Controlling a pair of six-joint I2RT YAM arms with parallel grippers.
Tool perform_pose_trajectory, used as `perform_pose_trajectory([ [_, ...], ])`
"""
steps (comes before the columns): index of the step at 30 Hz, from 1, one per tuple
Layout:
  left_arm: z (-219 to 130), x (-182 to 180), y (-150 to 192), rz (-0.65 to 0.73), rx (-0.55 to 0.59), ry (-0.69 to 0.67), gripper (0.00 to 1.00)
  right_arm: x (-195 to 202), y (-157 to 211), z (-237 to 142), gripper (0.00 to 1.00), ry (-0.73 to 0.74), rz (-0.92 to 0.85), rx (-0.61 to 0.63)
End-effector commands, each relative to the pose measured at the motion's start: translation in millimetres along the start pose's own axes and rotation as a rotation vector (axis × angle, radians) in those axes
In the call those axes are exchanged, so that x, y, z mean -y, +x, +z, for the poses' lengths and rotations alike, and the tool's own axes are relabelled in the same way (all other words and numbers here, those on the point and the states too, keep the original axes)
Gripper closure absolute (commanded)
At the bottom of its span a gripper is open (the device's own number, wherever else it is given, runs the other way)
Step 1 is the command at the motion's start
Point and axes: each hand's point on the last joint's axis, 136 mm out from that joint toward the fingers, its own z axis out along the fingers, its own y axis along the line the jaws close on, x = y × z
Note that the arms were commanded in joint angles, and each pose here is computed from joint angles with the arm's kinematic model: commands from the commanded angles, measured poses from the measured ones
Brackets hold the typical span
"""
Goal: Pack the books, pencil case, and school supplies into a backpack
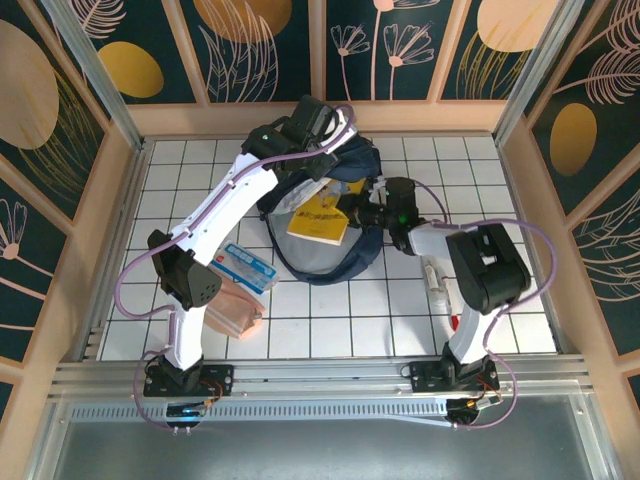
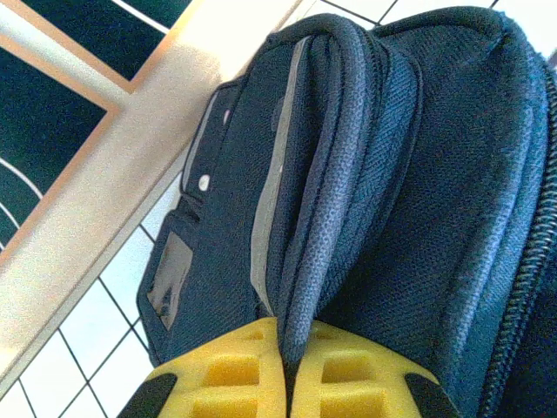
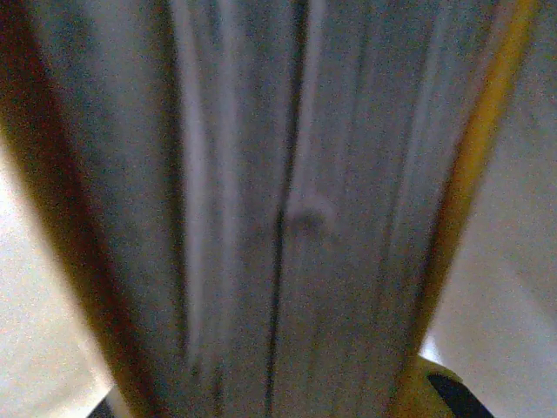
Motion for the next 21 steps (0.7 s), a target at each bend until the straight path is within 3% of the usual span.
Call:
perform_pose_trajectory([
  [1,-29.8,-14.7,-44.6,-0.059,0.171,-0.028,1.00,-32.2,-10.9,20.1,1.00,-0.100,-0.141,0.011],
  [8,-31.3,-12.1,-45.9,-0.061,0.178,-0.013,1.00,-2.2,-21.2,65.1,0.98,0.017,-0.290,-0.025],
  [12,-29.6,-11.3,-42.4,-0.054,0.170,-0.013,1.00,25.7,-40.5,73.4,0.72,0.175,-0.365,0.015],
  [18,-22.0,-9.8,-33.7,-0.044,0.137,-0.021,1.00,35.8,-54.7,41.2,0.52,0.402,-0.448,0.101],
  [21,-20.5,-11.3,-30.6,-0.042,0.124,-0.033,1.00,33.8,-48.7,21.6,0.44,0.485,-0.545,0.083],
])
